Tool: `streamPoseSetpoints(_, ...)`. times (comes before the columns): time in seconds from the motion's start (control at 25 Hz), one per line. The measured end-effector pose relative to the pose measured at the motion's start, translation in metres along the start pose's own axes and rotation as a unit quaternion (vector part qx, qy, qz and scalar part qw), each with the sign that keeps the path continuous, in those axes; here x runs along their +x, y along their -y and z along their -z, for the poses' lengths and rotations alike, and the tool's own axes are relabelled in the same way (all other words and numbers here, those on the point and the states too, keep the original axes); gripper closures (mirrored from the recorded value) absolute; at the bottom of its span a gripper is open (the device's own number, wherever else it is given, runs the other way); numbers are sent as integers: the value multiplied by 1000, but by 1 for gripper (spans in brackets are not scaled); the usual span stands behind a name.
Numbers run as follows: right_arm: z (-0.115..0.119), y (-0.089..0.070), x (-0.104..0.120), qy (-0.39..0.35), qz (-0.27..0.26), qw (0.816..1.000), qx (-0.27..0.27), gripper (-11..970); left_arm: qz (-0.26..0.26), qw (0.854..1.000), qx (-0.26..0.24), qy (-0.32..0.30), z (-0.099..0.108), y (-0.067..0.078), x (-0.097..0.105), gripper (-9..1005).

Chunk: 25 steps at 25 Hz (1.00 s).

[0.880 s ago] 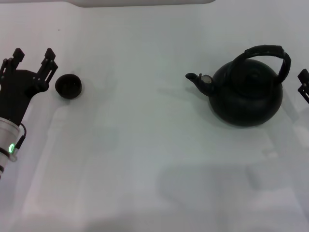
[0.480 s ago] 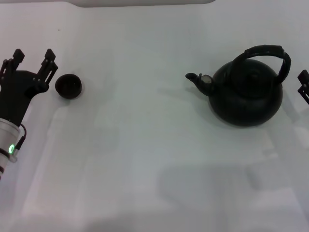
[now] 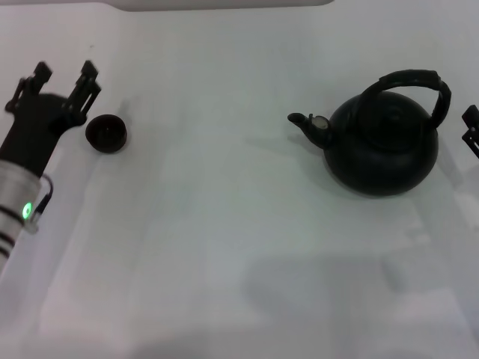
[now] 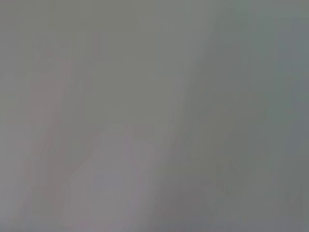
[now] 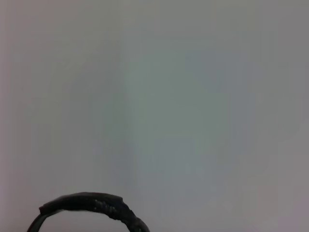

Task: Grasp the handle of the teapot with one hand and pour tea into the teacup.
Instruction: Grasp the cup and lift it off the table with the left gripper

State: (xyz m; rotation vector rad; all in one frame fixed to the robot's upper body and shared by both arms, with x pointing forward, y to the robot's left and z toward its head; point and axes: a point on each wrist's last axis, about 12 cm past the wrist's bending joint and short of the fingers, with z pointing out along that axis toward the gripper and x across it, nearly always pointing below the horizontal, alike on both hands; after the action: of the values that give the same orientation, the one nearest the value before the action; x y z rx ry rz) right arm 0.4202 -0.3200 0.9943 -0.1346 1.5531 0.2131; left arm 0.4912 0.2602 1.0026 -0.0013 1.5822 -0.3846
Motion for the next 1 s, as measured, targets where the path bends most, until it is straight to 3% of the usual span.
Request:
streamPoseSetpoints(0.28,-2,1,-1,1,2,1000,1,85,29,999,23,-19,-34,-11,-15,196)
streamPoseSetpoints(0.36,-2,2,-1,1,2,1000,2,85,53,996,48,-51,-58,-20,-28,196)
streamPoseSetpoints(0.56,-1,4,-1,0,4,1000,5,85,56,990,84,-102,-88,-25,-46,195)
streamPoseSetpoints(0.76,-4,5,0,-5,6,1000,5,85,34,977,120,-172,-109,-30,-67,195)
streamPoseSetpoints(1.0,-13,5,2,-22,7,1000,4,84,13,948,141,-285,-122,-39,-104,195)
